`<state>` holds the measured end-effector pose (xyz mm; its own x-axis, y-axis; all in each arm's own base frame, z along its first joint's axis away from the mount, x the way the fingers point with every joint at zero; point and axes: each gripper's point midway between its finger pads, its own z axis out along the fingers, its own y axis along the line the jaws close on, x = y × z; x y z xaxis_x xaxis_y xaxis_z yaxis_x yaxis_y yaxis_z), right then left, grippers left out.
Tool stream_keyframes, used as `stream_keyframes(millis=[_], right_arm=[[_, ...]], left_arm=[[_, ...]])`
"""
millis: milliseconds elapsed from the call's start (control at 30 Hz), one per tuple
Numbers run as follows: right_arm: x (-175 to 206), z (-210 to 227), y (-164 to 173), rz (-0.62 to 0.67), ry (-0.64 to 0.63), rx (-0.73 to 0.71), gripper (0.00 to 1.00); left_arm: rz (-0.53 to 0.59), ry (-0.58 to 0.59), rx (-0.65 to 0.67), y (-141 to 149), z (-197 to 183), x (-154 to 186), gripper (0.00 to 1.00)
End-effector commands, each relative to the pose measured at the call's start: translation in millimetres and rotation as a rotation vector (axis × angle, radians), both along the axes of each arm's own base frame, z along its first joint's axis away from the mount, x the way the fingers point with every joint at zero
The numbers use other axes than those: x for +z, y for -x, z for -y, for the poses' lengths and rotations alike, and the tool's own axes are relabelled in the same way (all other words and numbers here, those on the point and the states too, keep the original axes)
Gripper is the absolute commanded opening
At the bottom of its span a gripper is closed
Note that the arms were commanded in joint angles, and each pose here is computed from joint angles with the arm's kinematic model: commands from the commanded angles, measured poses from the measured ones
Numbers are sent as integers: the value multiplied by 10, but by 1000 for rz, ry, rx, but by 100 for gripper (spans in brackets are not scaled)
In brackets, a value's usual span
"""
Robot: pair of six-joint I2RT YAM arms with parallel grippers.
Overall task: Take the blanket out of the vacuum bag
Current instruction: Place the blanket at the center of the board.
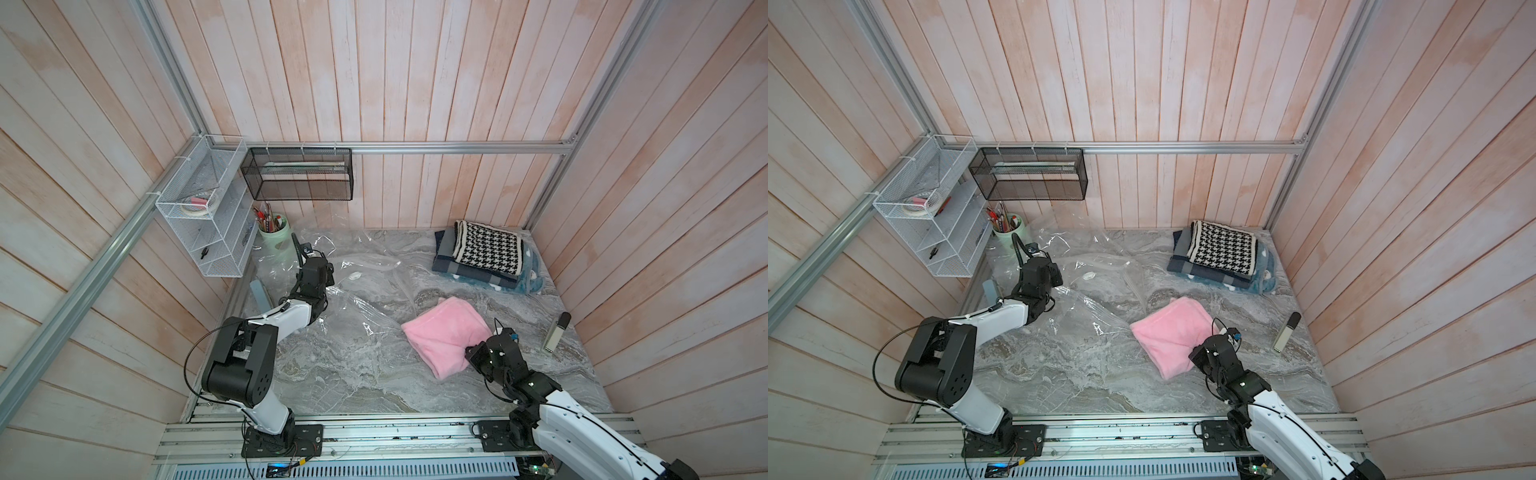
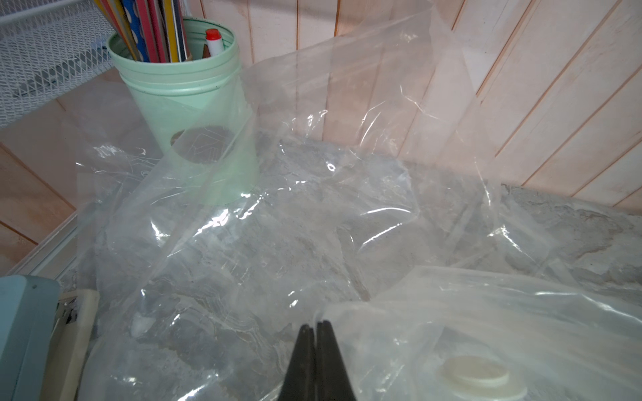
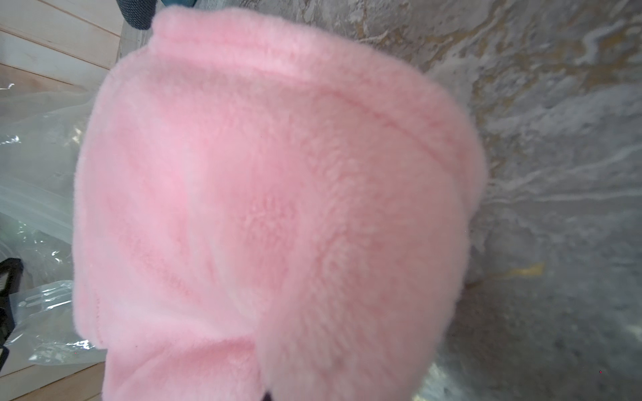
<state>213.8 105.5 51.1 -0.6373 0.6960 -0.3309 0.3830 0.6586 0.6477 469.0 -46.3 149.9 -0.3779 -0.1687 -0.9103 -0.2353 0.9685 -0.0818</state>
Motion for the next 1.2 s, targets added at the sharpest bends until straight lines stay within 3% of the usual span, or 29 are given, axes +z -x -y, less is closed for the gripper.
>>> stream_keyframes(millis=[0,67,133,167,200,600,933,1167], right_arm=[[39,22,47,-14,83,47,10],[147,-8,10,11,113,77,48],[287,1,-23,29,184,86,72],[350,4,-26,33,236,89,95],[374,25,-20,24,293,88,98],[272,-69,173,-124,512,124,98],[794,-51,10,-43,737,145,96],[1006,-430,-264,108,808,276,96]], left_arm=[[102,-1,78,-103,-141,352,0],[106,8,70,-104,-125,358,0],[98,20,52,-98,-85,330,0],[92,26,40,-92,-65,300,0],[87,31,27,-83,-46,273,0],[60,42,-21,-133,52,183,0],[58,38,-18,-110,40,150,0],[53,30,-12,-71,17,154,0]])
